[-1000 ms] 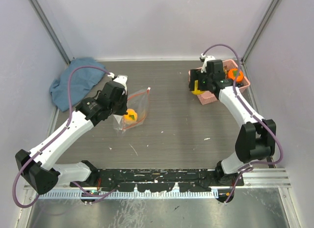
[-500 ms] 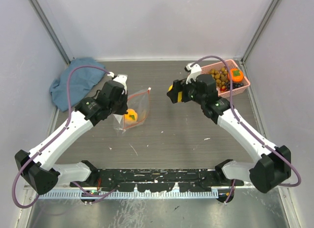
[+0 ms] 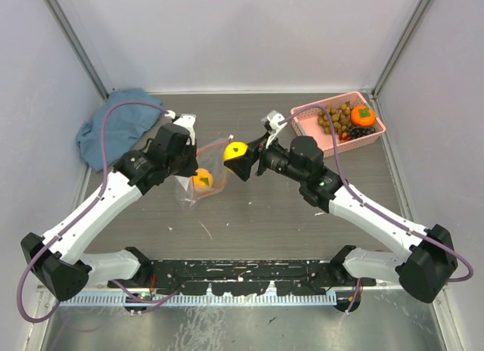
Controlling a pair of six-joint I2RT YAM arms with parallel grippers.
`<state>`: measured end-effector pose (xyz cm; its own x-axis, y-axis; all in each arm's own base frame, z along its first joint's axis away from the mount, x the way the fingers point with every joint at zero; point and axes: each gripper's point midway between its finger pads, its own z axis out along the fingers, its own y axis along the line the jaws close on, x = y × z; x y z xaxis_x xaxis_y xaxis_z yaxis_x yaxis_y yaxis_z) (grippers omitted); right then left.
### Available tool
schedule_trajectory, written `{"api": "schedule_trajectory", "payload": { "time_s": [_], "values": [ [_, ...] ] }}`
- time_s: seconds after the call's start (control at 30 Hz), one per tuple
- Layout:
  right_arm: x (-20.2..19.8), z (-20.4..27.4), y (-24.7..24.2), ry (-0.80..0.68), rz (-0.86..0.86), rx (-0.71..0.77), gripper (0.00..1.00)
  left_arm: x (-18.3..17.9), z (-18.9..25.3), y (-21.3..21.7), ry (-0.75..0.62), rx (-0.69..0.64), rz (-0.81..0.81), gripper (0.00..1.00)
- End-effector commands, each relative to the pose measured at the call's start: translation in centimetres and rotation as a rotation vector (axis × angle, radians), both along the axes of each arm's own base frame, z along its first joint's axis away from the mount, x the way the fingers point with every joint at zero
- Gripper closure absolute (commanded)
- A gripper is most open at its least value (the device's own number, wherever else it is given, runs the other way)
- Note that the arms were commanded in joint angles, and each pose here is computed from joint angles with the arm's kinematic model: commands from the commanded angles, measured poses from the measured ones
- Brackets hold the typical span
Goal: Place the food in the zip-top bag and seal the zipper
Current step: Place the fake fruit in the zipper food storage bag.
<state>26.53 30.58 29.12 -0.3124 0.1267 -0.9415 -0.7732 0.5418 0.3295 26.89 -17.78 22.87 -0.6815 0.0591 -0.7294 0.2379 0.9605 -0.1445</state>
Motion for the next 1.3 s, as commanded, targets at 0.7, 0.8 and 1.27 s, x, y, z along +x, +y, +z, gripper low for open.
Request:
{"api": "schedule_trajectory", "payload": {
  "time_s": [0.7, 0.8, 1.27],
  "values": [
    [2.0, -4.4, 6.4, -0.114, 0.005, 0.004, 0.5, -0.6, 3.5, -2.0, -0.058, -0.165, -0.059, 1.0],
    [3.0, -5.4, 6.6, -0.096, -0.031, -0.013, 0.49, -0.8, 3.4, -2.3, -0.047, -0.169, -0.078, 1.0],
    [5.3, -5.9, 8.1, 0.032, -0.121, 0.126, 0.48, -1.4, 2.9, -4.6, 0.006, -0.248, -0.16, 1.0]
  ]
}}
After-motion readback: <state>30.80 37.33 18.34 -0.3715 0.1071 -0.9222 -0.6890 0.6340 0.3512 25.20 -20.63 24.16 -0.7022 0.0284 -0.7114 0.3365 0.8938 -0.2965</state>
